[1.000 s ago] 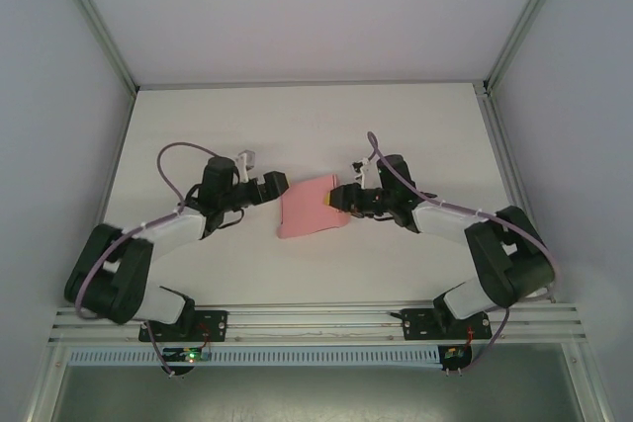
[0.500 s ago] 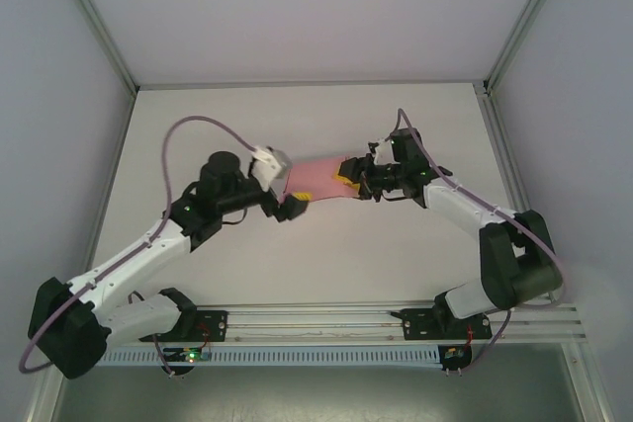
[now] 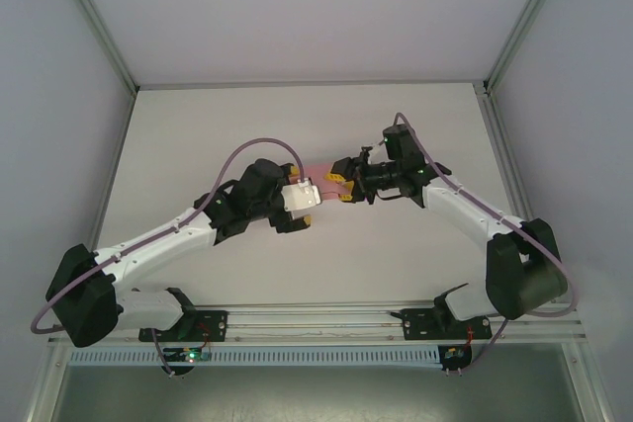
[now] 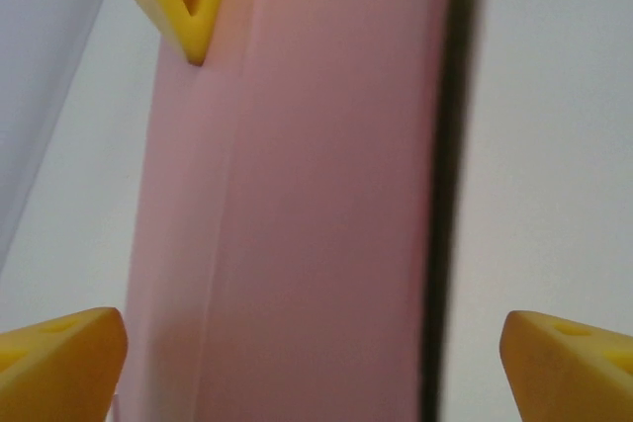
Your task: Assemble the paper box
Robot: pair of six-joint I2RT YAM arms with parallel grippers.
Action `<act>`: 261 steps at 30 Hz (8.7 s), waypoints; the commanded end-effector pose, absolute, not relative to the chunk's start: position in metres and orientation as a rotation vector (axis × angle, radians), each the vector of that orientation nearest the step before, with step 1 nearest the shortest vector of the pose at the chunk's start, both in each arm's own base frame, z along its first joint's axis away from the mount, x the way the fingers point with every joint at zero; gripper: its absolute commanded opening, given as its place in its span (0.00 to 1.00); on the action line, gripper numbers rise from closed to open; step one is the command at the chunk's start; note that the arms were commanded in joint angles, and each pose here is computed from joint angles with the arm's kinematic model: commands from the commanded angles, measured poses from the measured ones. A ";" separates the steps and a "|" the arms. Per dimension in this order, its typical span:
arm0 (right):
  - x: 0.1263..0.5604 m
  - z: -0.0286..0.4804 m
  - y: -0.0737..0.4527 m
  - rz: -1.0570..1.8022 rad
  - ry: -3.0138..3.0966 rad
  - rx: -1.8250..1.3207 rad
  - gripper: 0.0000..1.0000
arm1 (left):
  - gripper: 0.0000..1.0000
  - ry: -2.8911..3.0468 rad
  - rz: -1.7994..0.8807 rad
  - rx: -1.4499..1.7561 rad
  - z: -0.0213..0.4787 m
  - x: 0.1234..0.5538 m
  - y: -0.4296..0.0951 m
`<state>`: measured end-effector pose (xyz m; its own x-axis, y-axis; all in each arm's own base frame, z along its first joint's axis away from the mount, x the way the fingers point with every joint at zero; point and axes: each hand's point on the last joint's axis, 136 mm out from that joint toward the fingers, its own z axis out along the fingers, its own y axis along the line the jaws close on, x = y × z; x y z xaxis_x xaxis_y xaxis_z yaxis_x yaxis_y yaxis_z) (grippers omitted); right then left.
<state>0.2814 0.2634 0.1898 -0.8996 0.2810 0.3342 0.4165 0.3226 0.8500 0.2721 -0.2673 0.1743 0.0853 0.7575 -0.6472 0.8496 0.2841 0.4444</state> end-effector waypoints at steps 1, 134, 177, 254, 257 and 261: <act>0.276 0.205 0.267 -1.661 -2.413 -0.637 0.31 | 0.91 1.598 -0.003 1.434 0.191 0.288 -0.265; 0.266 0.115 0.250 -0.330 -3.768 0.826 0.00 | 0.35 2.700 -0.303 0.721 0.130 0.248 -0.192; 0.218 0.061 0.281 0.136 -3.815 1.042 0.00 | 0.10 3.042 -0.904 -0.313 0.155 0.257 -0.234; 0.279 0.188 0.207 -1.182 -3.817 -0.027 0.93 | 0.00 1.891 -0.373 0.251 0.168 0.298 -0.229; 0.278 0.185 0.213 -1.229 -3.756 -0.087 0.93 | 0.00 1.827 -0.379 0.263 0.161 0.293 -0.226; 0.277 0.184 0.220 -1.182 -3.703 -0.043 0.89 | 0.00 1.760 -0.421 0.273 0.164 0.284 -0.225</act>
